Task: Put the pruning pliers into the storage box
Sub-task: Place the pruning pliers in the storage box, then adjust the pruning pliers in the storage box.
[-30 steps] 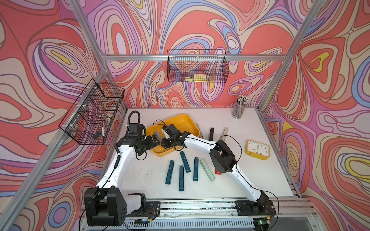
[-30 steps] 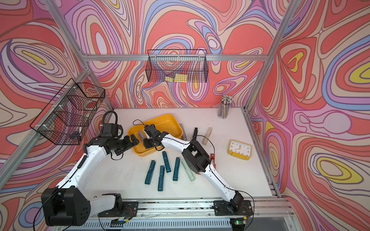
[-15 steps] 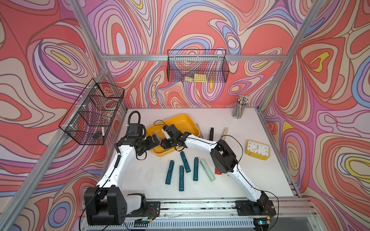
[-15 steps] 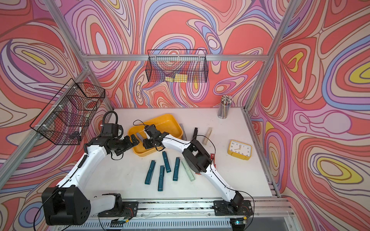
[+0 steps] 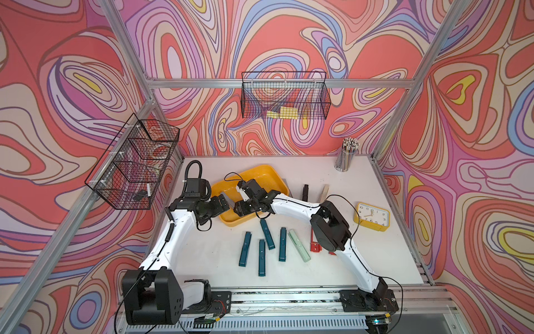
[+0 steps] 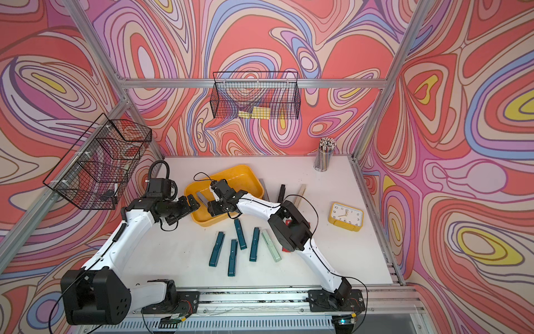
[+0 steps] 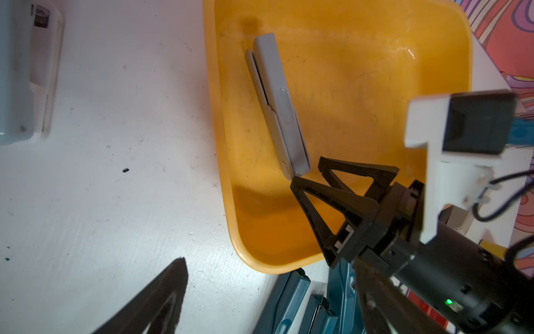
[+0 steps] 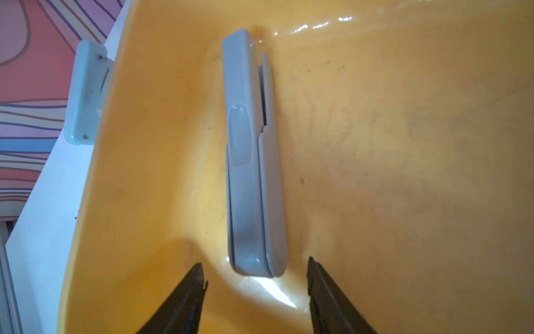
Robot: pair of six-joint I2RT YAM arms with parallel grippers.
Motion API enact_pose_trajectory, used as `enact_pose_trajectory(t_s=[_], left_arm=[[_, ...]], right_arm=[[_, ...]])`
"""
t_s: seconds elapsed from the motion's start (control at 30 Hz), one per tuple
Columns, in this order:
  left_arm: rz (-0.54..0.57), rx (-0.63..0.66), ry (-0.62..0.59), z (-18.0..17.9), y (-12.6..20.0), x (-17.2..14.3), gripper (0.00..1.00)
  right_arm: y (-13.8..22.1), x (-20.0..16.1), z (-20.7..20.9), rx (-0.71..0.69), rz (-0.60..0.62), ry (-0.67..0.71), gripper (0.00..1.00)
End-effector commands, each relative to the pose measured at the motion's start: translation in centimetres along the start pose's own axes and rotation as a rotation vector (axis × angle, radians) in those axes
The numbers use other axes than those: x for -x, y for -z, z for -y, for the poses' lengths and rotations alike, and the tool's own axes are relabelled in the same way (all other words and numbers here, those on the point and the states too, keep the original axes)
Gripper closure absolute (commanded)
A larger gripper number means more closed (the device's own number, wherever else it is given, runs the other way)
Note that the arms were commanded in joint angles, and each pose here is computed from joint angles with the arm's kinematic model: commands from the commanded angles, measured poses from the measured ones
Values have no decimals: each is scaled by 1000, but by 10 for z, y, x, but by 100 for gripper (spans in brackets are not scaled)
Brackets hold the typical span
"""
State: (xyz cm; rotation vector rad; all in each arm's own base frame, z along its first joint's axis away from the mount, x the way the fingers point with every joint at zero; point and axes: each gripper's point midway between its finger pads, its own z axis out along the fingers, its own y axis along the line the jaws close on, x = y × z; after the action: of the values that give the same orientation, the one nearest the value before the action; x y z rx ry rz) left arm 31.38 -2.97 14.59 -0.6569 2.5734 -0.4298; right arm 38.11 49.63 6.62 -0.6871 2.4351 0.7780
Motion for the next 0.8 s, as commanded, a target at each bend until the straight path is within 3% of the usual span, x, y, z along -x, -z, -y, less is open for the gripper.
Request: enact_pose_trajectory(t_s=[0.0, 0.27, 0.43, 0.77], left_arm=[[51, 18, 27, 2, 5, 17, 11], [42, -30, 88, 20, -12, 32, 24], [23, -19, 112, 37, -29, 36, 31], [20, 237, 167, 34, -55, 31, 49]], right_arm=[[23, 15, -6, -13, 55, 36, 40], [55, 21, 7, -104, 95, 74, 44], [81, 26, 38, -163, 111, 45, 45], [154, 22, 110, -207, 164, -83, 44]])
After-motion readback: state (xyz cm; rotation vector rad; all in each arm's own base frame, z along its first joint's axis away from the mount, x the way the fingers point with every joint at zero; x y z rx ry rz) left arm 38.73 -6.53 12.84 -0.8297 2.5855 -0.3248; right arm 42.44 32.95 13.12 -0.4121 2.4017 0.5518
